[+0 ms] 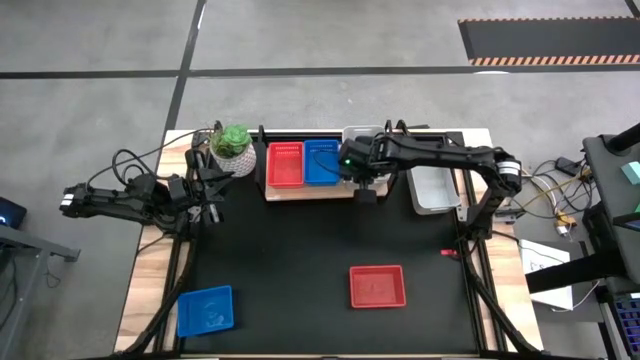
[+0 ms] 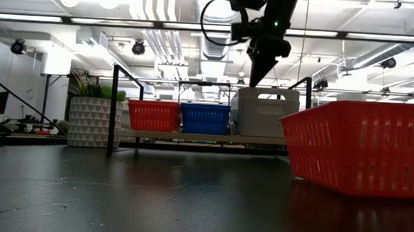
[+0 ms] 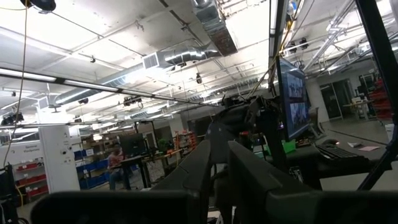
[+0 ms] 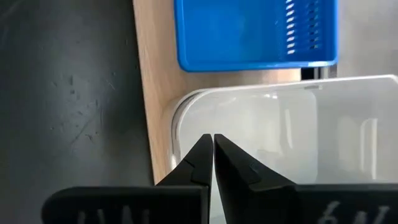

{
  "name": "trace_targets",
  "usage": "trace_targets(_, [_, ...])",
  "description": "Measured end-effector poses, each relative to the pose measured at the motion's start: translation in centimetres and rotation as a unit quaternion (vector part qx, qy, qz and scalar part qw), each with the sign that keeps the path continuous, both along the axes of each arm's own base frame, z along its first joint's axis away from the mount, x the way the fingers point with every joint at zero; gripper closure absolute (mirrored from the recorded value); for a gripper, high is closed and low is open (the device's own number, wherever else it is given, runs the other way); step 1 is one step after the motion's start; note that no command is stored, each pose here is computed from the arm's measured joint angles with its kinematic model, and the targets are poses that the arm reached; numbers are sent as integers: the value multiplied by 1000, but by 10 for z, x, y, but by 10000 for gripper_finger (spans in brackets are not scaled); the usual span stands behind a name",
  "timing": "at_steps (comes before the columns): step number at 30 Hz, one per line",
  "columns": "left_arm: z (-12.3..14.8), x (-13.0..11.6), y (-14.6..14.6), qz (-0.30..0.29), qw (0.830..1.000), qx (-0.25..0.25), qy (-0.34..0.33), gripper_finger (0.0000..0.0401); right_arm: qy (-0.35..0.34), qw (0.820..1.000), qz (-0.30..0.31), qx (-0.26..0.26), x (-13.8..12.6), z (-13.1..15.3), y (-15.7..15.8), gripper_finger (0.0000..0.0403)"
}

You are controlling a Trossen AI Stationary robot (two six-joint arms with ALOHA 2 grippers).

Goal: Stack baskets on shelf by color
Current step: Stack the bottom white bin on top of the white bin on the shelf, then stack the blue basket on top of the blue basket on the shelf

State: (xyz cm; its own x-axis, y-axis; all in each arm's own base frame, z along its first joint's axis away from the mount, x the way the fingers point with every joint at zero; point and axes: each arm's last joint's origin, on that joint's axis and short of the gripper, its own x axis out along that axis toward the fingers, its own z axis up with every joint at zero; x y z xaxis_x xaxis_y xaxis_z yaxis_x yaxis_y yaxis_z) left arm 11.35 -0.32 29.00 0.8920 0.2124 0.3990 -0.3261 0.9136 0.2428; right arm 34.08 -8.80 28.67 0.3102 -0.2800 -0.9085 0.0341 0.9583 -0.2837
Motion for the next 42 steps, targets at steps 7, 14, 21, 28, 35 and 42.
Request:
trace_targets(7, [0,0,0,0,1000,0,0,364,-49,999,17,-8,-8,32,18,394])
trace_targets(14, [-1,1,0,-1,1000,-1,3,364,-95,994,46,14,-29,53,52,394])
trace_targets(21, [-4,9,-1,-2,1000,-3,18,364,-155,983,88,47,-46,51,90,394])
trace_targets(28, [-3,19,-2,-17,999,-38,-5,364,-223,964,136,48,-62,32,114,394])
trace_targets(35, [-11,37,-4,-47,993,-104,1,364,-287,942,169,32,-77,11,118,394])
trace_targets(42, [-32,62,-7,-83,969,-228,43,364,-345,919,193,8,-93,1,116,394])
